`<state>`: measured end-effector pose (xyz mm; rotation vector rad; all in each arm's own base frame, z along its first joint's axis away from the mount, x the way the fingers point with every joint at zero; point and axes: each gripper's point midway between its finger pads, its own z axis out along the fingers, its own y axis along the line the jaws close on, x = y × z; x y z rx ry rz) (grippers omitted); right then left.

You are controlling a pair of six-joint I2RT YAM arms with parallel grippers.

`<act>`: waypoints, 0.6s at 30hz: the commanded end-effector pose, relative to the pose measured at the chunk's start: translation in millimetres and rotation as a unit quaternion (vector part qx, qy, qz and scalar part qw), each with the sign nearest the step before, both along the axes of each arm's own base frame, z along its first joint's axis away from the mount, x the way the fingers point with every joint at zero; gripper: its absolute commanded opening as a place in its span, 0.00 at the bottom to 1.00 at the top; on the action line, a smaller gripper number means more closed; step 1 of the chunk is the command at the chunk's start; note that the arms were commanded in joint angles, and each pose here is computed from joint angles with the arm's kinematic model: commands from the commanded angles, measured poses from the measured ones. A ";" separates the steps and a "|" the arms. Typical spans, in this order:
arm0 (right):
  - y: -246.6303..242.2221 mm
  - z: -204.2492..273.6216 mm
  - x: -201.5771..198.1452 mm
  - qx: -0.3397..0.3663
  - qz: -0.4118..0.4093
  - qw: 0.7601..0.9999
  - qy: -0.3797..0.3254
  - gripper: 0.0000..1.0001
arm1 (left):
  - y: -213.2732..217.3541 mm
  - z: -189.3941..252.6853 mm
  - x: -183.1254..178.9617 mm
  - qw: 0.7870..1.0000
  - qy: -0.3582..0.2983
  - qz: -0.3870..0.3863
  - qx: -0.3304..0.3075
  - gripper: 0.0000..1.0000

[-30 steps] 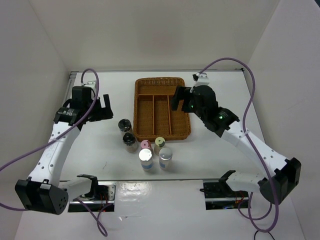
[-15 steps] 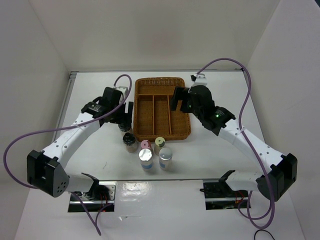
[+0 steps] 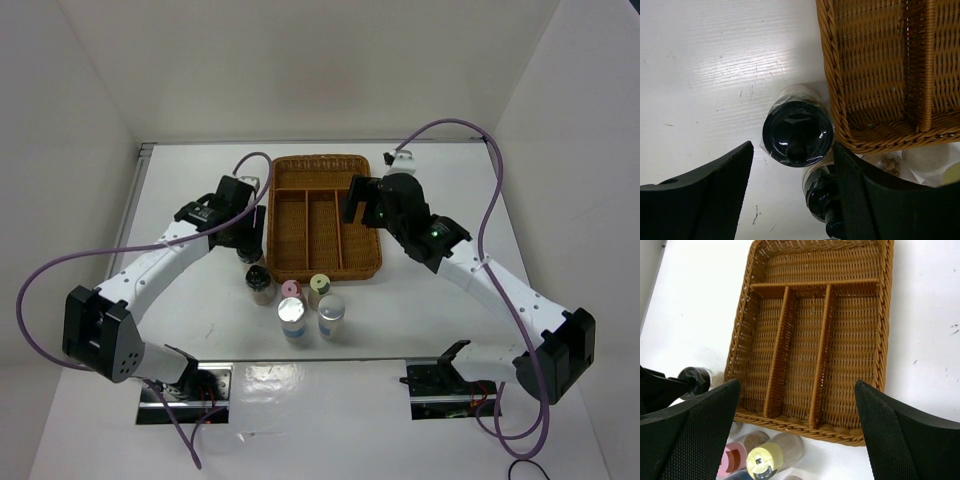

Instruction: Organize the condiment bottles

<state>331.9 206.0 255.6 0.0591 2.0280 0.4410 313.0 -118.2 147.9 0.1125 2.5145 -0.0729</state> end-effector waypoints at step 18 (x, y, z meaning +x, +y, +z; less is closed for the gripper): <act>-19.0 -4.3 -2.4 0.006 -0.018 1.000 -0.003 0.99 | -7.4 -8.6 7.9 1.000 0.001 0.026 0.016 0.43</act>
